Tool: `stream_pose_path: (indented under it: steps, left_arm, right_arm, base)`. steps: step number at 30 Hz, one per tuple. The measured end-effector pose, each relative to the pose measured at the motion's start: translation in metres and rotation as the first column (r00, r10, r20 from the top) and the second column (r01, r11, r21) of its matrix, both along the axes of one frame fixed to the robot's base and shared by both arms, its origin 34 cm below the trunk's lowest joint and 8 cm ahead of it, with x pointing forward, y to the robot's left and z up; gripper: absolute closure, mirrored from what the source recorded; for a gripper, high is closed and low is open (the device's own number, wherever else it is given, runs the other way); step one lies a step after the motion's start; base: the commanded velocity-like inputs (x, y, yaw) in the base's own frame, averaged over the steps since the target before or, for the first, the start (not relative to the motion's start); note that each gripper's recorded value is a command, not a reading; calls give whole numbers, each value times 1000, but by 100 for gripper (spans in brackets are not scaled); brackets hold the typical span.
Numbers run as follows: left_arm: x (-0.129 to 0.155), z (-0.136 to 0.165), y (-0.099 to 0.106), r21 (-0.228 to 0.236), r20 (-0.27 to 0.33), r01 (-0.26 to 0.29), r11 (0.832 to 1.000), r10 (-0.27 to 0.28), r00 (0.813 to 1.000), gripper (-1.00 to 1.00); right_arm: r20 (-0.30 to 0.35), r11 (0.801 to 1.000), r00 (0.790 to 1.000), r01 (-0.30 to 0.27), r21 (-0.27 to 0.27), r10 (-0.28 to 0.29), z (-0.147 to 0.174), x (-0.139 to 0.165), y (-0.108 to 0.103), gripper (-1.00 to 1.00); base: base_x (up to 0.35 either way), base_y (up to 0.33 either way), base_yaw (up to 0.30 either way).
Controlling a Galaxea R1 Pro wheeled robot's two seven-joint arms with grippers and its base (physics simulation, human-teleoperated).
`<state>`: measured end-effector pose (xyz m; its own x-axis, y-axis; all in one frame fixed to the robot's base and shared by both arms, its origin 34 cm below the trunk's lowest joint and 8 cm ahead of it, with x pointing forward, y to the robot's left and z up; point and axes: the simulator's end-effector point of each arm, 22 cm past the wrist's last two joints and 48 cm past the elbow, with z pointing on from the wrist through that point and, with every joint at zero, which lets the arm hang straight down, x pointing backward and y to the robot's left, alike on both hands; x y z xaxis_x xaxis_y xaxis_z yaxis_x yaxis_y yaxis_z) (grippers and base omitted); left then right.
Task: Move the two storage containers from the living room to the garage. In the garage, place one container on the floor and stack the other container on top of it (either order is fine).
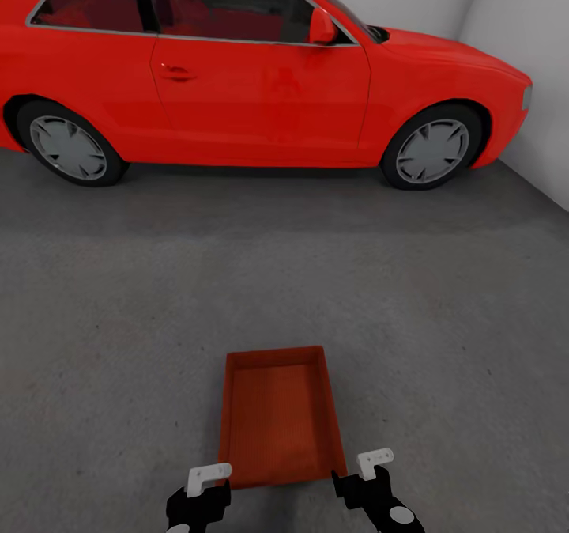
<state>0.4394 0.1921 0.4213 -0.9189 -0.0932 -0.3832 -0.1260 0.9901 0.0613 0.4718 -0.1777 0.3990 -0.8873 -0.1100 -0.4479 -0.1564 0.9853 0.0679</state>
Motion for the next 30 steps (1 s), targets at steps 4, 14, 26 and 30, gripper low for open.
stream_pose_path:
  steps: [4,14,26,30]
  left_arm:
    - [1,8,2,4,0,-3,1000,3,1000,-100]
    - [1,25,0,-14,-4,-26,1000,26,1000,-100]
    - [-52,17,15,-2,-73,-104,995,103,992,-100]
    - [-66,18,18,6,-90,-116,993,116,989,-100]
  right_arm:
    - [0,1000,1000,1,-4,-1,7,1,-3,-100]
    - [-33,1000,999,1,-10,-2,18,-12,-7,-100]
    - [-99,1000,995,-4,-12,3,24,-42,-7,-100]
    - [-121,1000,993,5,-20,-8,23,-59,-12,-100]
  base:
    - [0,0,0]
    - [0,0,0]
    - [0,0,0]
    - [0,0,0]
